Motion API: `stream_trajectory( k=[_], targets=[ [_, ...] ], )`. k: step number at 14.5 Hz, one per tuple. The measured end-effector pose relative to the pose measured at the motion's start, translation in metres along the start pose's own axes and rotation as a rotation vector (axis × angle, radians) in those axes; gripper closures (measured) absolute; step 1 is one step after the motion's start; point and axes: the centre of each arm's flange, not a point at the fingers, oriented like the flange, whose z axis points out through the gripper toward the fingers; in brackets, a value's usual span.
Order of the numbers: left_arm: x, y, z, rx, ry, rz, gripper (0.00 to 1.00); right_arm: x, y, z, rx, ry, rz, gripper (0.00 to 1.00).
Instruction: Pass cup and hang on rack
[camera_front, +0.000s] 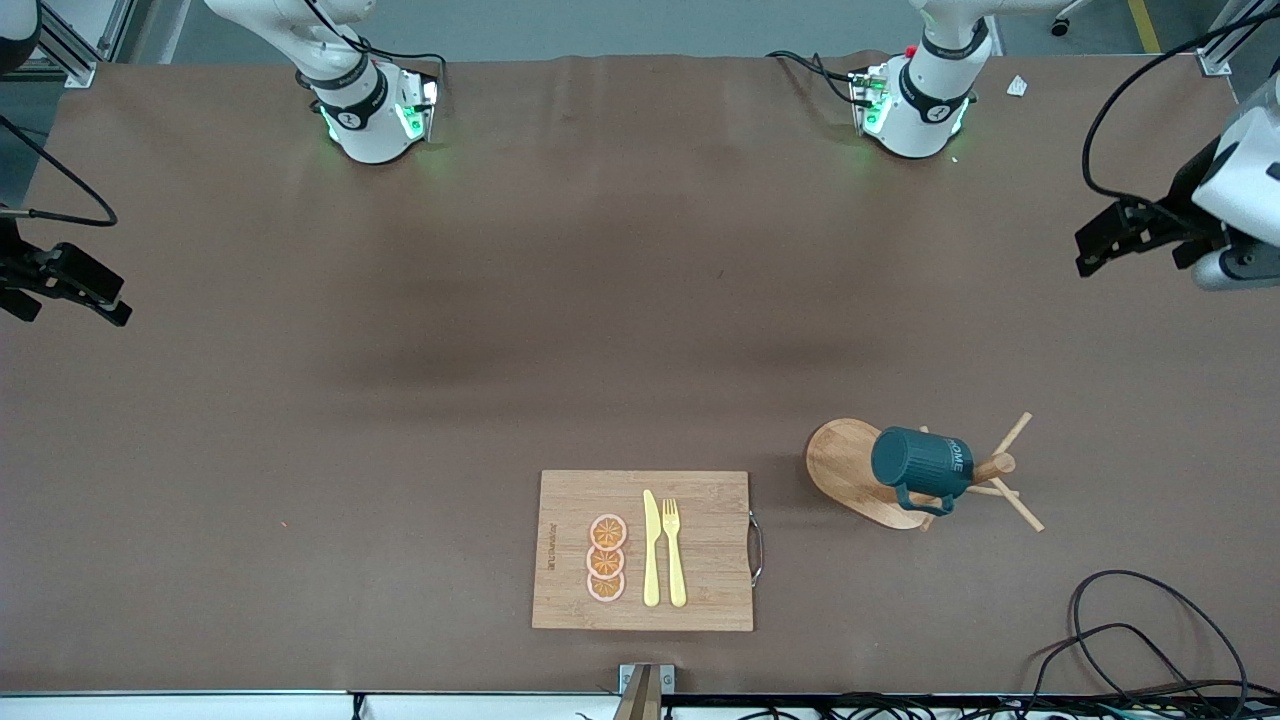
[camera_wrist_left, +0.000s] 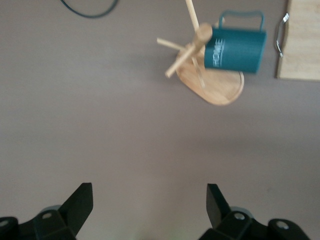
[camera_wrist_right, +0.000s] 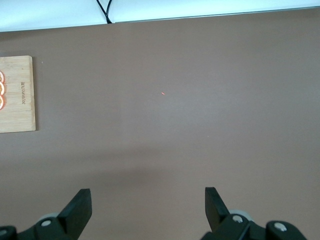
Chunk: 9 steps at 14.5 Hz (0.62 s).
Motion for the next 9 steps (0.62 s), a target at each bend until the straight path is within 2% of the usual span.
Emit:
stream_trajectory(
  k=[5, 9],
  targets=[
    [-0.042, 0.002, -0.001, -0.006, -0.012, 0.023, 0.00, 0.000, 0.000, 0.000, 0.000, 0.000, 0.000, 0.00],
    [-0.047, 0.016, -0.002, -0.005, -0.007, 0.053, 0.00, 0.000, 0.000, 0.000, 0.000, 0.000, 0.000, 0.00]
  ],
)
